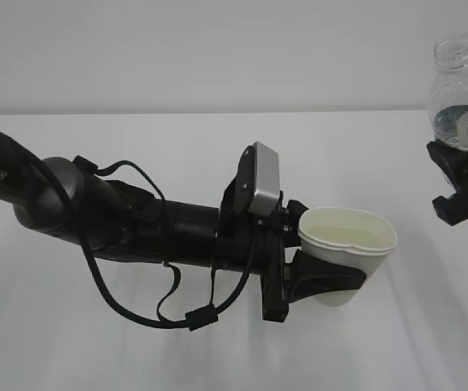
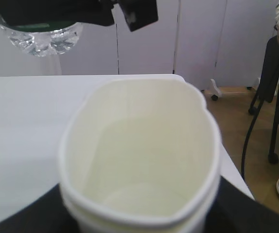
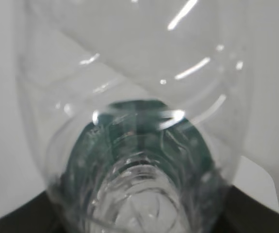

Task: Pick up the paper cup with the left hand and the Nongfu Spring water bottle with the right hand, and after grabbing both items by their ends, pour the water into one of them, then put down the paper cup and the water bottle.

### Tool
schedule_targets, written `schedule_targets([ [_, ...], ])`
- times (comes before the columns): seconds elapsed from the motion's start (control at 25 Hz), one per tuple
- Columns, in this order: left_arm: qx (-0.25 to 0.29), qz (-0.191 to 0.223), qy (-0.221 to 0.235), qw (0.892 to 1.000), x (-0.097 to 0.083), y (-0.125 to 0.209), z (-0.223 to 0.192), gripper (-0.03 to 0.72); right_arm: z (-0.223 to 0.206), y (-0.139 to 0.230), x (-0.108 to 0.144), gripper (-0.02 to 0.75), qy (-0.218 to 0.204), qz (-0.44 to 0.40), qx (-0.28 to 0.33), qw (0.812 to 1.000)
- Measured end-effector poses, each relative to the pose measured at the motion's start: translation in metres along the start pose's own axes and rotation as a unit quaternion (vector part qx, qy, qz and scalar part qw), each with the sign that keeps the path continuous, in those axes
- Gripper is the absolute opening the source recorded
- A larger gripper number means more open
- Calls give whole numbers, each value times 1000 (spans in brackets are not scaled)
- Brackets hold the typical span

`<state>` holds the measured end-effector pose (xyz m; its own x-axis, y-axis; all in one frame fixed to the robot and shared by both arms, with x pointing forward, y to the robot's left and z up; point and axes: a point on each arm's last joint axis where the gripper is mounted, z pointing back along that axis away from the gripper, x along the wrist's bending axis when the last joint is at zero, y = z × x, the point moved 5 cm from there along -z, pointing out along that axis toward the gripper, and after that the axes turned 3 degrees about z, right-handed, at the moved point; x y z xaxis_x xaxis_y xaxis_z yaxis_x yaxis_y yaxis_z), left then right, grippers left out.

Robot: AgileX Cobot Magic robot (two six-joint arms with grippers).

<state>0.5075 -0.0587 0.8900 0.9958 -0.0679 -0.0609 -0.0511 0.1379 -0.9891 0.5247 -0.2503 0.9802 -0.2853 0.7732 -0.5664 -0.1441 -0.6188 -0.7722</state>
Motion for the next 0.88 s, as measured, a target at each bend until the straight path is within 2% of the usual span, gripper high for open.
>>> schedule_targets([
  [0.32, 0, 0, 0, 1000, 0, 0, 0, 387, -10, 20, 11, 392, 8, -62, 5, 998],
  [0.64, 0, 0, -2, 1000, 1, 0, 1, 387, -30, 32, 19, 392, 27, -127, -15, 991],
  [0.88, -1, 3, -16, 1000, 11, 1, 10, 387, -47, 47, 28, 392, 43, -163, -37, 985],
])
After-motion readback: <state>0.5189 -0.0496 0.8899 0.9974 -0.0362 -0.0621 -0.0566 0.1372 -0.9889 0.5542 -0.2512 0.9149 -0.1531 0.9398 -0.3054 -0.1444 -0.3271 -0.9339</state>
